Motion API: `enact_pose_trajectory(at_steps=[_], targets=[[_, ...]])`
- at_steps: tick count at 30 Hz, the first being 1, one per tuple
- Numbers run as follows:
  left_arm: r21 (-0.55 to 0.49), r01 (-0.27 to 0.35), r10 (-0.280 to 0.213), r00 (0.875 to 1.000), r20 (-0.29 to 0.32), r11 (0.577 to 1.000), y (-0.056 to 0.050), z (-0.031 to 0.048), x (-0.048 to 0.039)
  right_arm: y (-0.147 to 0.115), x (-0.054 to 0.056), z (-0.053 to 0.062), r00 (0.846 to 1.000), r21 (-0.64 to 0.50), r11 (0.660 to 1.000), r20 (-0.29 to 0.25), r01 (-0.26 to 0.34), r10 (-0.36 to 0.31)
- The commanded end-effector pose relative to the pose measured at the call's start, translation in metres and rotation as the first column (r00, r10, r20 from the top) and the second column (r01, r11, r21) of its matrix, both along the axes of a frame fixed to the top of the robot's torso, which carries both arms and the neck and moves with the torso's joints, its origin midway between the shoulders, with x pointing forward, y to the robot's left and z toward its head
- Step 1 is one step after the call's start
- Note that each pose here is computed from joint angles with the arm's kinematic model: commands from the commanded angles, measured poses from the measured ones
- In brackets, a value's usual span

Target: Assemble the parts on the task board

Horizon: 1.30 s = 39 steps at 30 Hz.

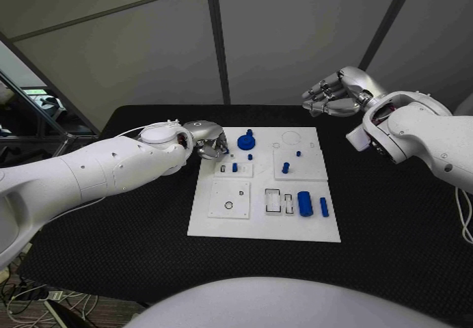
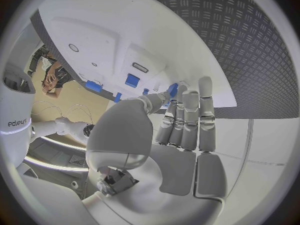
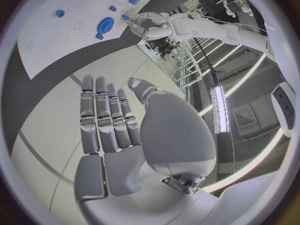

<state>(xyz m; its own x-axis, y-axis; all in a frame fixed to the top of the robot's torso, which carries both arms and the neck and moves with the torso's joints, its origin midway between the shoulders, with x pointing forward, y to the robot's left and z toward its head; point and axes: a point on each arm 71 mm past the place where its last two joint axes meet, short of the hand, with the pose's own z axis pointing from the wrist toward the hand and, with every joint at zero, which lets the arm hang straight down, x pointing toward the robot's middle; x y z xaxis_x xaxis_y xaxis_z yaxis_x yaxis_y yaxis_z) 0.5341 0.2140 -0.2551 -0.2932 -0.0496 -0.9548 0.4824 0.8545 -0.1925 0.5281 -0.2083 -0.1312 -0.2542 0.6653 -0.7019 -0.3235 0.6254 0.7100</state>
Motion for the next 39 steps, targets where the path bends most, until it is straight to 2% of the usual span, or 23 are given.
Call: enact_pose_trajectory(at_steps=[1, 39], targets=[[0.005, -0.010, 0.010, 1.000, -0.017, 1.000, 0.0008, -0.0008, 0.0006, 0.0009, 0.0001, 0.0010, 1.000, -0.001, 1.000, 0.000, -0.008, 0.008], [-0.005, -0.036, 0.036, 0.999, -0.017, 0.999, 0.0018, -0.0009, 0.0027, 0.0013, 0.0004, 0.0008, 1.000, -0.001, 1.000, 0.000, -0.008, 0.008]])
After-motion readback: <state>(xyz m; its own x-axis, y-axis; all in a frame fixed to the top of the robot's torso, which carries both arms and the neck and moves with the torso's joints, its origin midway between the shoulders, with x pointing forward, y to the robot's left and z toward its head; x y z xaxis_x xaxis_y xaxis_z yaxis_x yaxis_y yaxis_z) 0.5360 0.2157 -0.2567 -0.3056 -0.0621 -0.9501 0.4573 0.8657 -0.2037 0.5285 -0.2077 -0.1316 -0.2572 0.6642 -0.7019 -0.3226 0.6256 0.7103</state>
